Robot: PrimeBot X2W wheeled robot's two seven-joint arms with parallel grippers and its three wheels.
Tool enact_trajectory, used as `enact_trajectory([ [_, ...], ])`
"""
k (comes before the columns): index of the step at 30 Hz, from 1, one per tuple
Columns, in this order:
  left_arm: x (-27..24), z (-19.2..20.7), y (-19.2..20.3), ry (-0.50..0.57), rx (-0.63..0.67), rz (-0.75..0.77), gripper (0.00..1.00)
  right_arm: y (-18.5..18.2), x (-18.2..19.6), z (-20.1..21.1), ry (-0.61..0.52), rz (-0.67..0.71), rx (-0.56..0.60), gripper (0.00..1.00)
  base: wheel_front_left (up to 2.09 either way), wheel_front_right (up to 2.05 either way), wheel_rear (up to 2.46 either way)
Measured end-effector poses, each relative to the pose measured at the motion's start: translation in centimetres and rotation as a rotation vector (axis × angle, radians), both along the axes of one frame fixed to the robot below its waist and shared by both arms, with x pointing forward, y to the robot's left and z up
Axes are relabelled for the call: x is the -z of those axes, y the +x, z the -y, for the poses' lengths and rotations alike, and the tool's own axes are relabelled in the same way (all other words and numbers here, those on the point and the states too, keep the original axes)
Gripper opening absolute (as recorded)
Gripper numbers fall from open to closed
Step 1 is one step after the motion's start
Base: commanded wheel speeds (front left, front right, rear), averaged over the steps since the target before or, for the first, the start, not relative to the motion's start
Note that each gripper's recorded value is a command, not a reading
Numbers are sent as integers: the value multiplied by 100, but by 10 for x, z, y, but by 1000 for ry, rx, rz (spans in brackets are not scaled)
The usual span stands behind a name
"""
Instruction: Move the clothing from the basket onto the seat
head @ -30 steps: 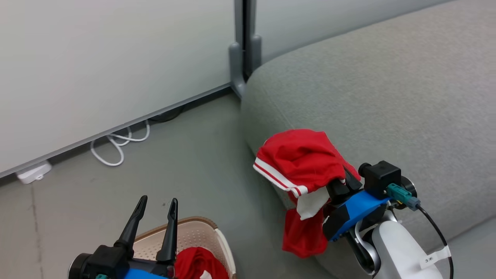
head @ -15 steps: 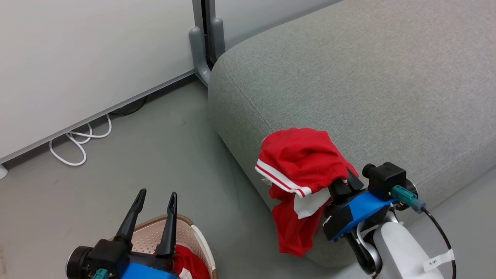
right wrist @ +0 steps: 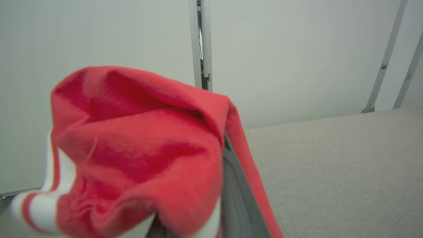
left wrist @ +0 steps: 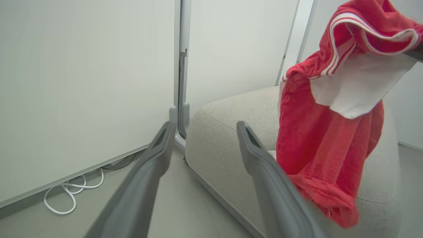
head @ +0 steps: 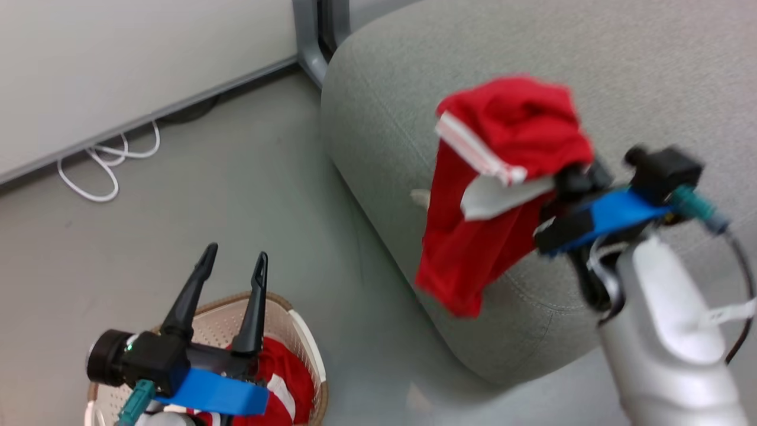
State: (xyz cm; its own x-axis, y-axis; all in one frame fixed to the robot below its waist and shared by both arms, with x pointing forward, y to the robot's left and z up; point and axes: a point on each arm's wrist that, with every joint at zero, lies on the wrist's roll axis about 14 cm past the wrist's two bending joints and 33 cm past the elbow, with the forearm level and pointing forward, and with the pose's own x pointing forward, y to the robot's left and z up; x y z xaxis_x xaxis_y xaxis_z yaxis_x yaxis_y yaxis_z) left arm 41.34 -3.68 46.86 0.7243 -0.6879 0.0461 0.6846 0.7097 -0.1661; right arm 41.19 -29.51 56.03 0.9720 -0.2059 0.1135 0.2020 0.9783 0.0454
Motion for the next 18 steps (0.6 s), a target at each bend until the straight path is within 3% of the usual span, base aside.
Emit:
enact_trajectory([
  [10,27,-11,42,-9,-8,10,100,82,-68,78,-62,125,192,0,0,0,0],
  [16,55,-22,62,-3,-18,-2,100,115,-60,126,-28,110,286,0,0,0,0],
  [18,71,-30,69,8,-23,-14,100,119,-41,156,-19,76,358,0,0,0,0],
])
